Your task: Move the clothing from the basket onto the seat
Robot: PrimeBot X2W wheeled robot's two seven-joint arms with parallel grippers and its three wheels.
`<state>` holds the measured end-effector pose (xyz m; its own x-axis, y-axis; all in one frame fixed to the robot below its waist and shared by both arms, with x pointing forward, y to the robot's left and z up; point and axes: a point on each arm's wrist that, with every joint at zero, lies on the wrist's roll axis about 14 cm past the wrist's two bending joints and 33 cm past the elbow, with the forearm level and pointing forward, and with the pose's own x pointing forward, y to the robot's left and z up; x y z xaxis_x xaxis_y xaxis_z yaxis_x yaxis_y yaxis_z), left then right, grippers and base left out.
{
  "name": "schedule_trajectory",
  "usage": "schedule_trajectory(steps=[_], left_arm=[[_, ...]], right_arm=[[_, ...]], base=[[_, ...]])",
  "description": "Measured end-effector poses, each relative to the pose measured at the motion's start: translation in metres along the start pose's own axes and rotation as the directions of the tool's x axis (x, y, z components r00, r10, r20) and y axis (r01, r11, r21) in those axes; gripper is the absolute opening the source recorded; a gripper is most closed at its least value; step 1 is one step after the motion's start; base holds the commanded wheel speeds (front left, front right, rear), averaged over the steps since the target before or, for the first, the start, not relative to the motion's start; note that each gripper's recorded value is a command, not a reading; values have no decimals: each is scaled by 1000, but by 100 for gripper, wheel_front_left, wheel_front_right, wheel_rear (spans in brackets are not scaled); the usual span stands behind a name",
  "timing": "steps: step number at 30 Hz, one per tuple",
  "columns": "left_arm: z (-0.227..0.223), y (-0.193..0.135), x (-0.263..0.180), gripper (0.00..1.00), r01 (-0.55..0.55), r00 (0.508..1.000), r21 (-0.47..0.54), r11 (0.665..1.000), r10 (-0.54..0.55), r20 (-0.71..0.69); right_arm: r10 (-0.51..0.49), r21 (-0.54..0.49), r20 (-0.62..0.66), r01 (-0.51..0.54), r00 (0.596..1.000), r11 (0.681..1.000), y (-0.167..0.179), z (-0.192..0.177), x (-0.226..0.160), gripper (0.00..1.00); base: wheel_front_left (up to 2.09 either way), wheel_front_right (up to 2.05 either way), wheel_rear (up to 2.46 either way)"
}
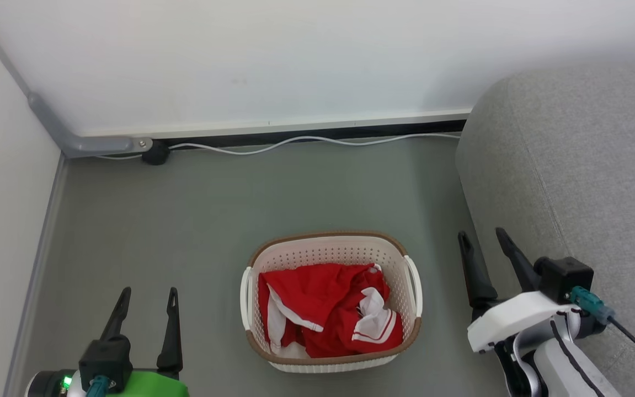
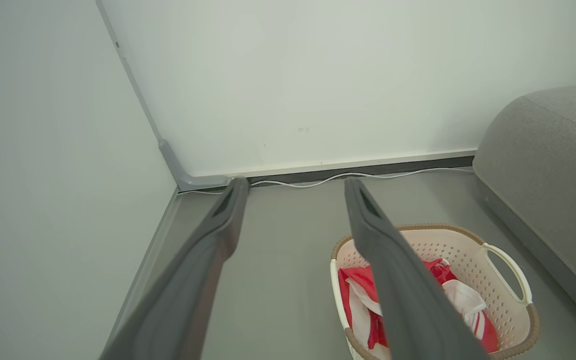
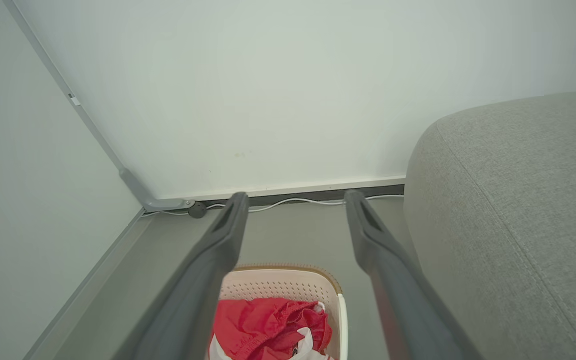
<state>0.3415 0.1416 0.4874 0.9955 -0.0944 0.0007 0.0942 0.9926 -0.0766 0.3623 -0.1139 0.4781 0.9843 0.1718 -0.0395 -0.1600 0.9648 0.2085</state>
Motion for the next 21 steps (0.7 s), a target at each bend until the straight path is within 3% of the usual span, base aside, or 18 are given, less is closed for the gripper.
schedule_trajectory(steps=[9,21], left_arm=[[-10,-1,26,100,15,999,-1,1000,-15,-28],[-41,-6,71,100,43,995,3,999,-43,-95]], right_arm=[[6,-18,36,-5,999,1000,-5,11,31,100],[-6,-8,1,6,1000,1000,-19,-6,63,100]], base=[[0,0,0],[0,0,0]])
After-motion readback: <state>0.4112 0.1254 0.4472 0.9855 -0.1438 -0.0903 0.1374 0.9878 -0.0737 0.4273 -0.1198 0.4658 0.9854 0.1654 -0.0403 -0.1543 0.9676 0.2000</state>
